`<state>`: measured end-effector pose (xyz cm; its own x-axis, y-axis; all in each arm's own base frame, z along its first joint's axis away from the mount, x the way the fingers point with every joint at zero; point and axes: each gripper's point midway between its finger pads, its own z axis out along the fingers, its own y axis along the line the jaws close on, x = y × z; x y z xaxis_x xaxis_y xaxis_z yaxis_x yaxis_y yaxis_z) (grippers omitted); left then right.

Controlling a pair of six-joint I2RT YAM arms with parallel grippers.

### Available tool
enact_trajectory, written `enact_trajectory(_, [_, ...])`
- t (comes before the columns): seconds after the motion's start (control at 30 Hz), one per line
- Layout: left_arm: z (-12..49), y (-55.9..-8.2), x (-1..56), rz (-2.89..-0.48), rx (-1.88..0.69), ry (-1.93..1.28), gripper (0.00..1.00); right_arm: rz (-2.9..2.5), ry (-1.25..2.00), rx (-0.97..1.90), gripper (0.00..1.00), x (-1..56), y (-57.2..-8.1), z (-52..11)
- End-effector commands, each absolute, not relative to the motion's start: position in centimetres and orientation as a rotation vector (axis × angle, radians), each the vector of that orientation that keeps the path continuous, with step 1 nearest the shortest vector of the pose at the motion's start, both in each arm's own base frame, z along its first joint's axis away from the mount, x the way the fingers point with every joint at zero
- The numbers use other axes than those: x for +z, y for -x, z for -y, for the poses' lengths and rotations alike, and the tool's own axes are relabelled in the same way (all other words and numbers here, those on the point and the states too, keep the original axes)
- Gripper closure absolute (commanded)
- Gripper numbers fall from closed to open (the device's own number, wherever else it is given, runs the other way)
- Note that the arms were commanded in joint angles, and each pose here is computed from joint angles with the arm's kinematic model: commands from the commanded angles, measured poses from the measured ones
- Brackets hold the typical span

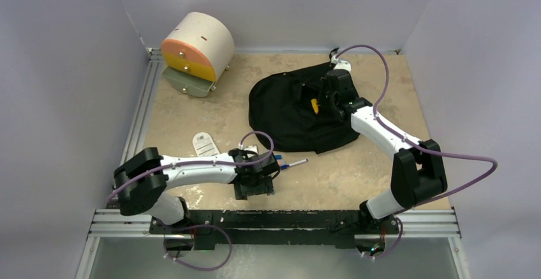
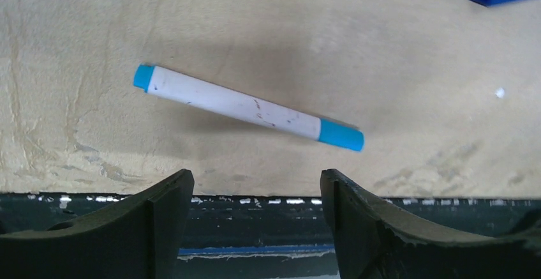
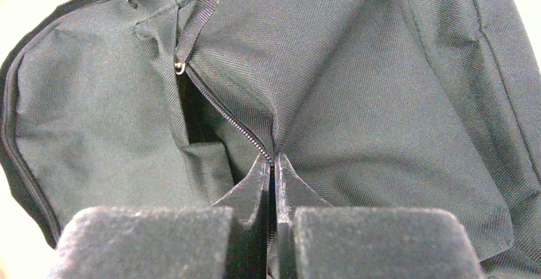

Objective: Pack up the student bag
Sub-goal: Pick up the stationery from the center of the board.

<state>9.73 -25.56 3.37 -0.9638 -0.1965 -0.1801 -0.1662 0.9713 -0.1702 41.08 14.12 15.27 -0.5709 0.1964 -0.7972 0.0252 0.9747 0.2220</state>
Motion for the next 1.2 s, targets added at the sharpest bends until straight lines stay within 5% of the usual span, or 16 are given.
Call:
enact_trajectory(0.0, [26.1, -10.9, 3.6, -2.878, -0.159, 0.548, 0.27, -2.129, -0.153, 0.286, 1.0, 16.6, -41.2, -14.8])
enact_trajectory(0.7, [25.9, -13.4, 1.7, -2.775, -0.03, 0.692, 0.33, -2.128, -0.162, 0.252, 1.0, 16.4, -41.1, -14.3])
enact_trajectory(1.17, [23.4, -12.0, -0.5, -2.822, 0.092, 0.633, 0.83, -2.133, -0.168, 0.241, 1.0, 16.1, -41.2, -14.1])
